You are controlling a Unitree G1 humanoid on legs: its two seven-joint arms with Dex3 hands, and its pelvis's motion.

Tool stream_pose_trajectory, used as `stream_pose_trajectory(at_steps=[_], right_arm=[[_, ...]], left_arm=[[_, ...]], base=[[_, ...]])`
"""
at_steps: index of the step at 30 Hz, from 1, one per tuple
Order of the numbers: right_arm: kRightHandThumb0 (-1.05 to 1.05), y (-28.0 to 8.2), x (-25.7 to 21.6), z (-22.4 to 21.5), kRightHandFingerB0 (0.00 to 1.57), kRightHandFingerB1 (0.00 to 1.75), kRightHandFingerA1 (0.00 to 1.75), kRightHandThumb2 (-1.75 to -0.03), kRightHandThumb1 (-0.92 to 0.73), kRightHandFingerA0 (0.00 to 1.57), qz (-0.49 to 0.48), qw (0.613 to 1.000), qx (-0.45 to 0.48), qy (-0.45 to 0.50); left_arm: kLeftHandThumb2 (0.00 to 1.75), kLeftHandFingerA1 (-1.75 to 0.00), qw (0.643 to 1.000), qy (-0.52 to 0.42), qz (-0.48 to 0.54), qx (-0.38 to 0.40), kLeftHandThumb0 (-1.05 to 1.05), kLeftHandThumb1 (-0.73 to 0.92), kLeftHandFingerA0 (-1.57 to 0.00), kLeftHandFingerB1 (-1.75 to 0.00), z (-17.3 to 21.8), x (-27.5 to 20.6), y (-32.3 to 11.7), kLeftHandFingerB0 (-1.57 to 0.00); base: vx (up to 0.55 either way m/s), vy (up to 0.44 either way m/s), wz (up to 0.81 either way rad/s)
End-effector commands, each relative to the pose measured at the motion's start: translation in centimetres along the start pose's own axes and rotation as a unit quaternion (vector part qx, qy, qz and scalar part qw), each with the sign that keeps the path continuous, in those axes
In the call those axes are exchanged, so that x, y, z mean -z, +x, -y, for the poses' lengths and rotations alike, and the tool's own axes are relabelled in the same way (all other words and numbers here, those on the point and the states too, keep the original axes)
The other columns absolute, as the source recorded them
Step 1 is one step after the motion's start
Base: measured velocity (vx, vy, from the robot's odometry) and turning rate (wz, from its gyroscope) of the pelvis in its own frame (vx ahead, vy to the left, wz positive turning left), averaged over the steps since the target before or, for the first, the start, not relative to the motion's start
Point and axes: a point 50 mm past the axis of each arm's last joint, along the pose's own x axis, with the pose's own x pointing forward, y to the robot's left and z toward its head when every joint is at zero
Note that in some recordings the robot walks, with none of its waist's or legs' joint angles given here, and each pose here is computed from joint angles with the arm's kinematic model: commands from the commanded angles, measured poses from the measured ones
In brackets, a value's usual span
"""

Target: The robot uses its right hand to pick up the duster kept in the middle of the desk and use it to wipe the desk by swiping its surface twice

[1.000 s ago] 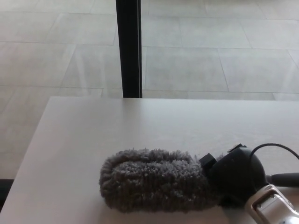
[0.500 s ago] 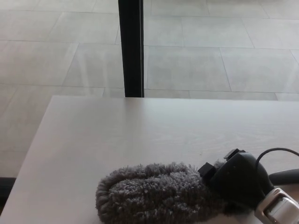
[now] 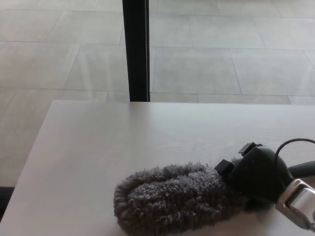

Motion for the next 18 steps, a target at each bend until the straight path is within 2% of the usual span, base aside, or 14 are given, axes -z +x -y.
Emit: stream_pose_trajectory(at_steps=[1,3,4,5,6,7,8,9,10,12,13,16,17,18], right_arm=[[-0.20,1.9,0.0,-0.1,0.74,1.34,1.75,-0.83,-0.63,0.85,-0.127,0.974,-0.041,0.184],[-0.19,2.4,0.7,-0.3,0.71,1.40,1.75,-0.82,-0.64,0.83,-0.225,0.932,-0.070,0.275],[-0.19,2.4,0.9,-0.4,0.71,1.40,1.75,-0.82,-0.64,0.83,-0.228,0.930,-0.072,0.277],[-0.17,2.1,1.2,-0.7,0.67,1.58,1.75,-0.89,-0.59,0.82,-0.245,0.919,-0.072,0.301],[-0.17,2.1,1.3,-0.7,0.67,1.58,1.75,-0.89,-0.59,0.82,-0.248,0.917,-0.073,0.304],[-0.25,1.1,2.2,-1.9,0.71,1.31,1.72,-0.74,-0.71,0.81,-0.299,0.899,-0.100,0.306],[-0.25,0.4,2.7,-2.6,0.71,1.31,1.72,-0.74,-0.71,0.81,-0.323,0.887,-0.117,0.308],[-0.26,-0.2,2.9,-2.9,0.75,1.19,1.67,-0.69,-0.74,0.86,-0.332,0.883,-0.111,0.313],[-0.29,-0.4,3.1,-3.1,0.64,0.90,1.59,-0.67,-0.77,0.75,-0.339,0.880,-0.121,0.311],[-0.29,-0.7,3.4,-3.3,0.64,0.90,1.59,-0.67,-0.77,0.75,-0.347,0.876,-0.136,0.307],[-0.31,-2.4,4.7,-4.2,0.65,1.04,1.51,-0.62,-0.75,0.81,-0.373,0.873,-0.154,0.273],[-0.33,-3.8,5.7,-4.9,0.67,0.99,1.51,-0.63,-0.76,0.81,-0.404,0.858,-0.183,0.259],[-0.33,-5.1,6.4,-5.3,0.70,0.92,1.44,-0.66,-0.68,0.82,-0.416,0.856,-0.189,0.240],[-0.33,-5.8,6.8,-5.5,0.69,0.92,1.45,-0.67,-0.68,0.82,-0.420,0.857,-0.193,0.228]], left_arm=[[0.67,-0.64,1.000,-0.001,0.004,-0.005,-0.52,0.91,-0.36,-0.49,-0.4,0.2,-0.2,-0.37],[0.66,-0.65,1.000,-0.012,0.004,-0.001,-0.52,0.90,-0.37,-0.50,-0.2,0.2,-0.1,-0.38],[0.66,-0.65,1.000,-0.014,0.003,0.000,-0.52,0.90,-0.37,-0.50,-0.1,0.2,-0.1,-0.38],[0.66,-0.66,1.000,-0.010,0.005,0.003,-0.52,0.91,-0.35,-0.51,0.0,0.3,-0.1,-0.40],[0.66,-0.66,1.000,-0.010,0.005,0.003,-0.52,0.91,-0.35,-0.51,0.0,0.3,-0.1,-0.40],[0.67,-0.64,1.000,-0.004,0.003,-0.002,-0.52,0.91,-0.40,-0.50,0.0,0.4,-0.1,-0.42],[0.67,-0.64,1.000,-0.007,0.003,-0.002,-0.52,0.91,-0.40,-0.50,-0.1,0.4,-0.1,-0.42],[0.68,-0.65,1.000,-0.013,-0.001,-0.003,-0.53,0.90,-0.40,-0.50,-0.1,0.5,-0.1,-0.42],[0.67,-0.66,1.000,-0.015,-0.001,-0.003,-0.52,0.91,-0.39,-0.51,-0.1,0.6,-0.1,-0.42],[0.67,-0.66,1.000,-0.017,-0.001,-0.002,-0.52,0.91,-0.39,-0.51,-0.1,0.8,-0.1,-0.42],[0.68,-0.64,1.000,-0.015,-0.005,-0.002,-0.53,0.90,-0.41,-0.50,0.0,1.1,-0.1,-0.43],[0.66,-0.66,1.000,-0.016,-0.002,0.003,-0.53,0.89,-0.38,-0.51,0.1,1.1,-0.2,-0.41],[0.67,-0.62,1.000,-0.020,-0.006,-0.002,-0.52,0.91,-0.40,-0.49,0.1,1.1,-0.1,-0.43],[0.68,-0.62,1.000,-0.018,-0.008,-0.005,-0.53,0.91,-0.42,-0.49,0.2,1.1,-0.1,-0.43]], base=[[0.00,0.000,0.00],[0.00,0.000,0.00],[0.00,0.000,0.00],[0.00,0.000,0.00],[0.00,0.000,0.00],[0.00,0.000,0.00],[0.00,0.000,0.00],[0.00,0.000,0.00],[0.00,0.000,0.00],[0.00,0.000,0.00],[0.00,0.000,0.00],[0.00,0.000,0.00],[0.00,0.000,0.00],[0.00,0.000,0.00]])
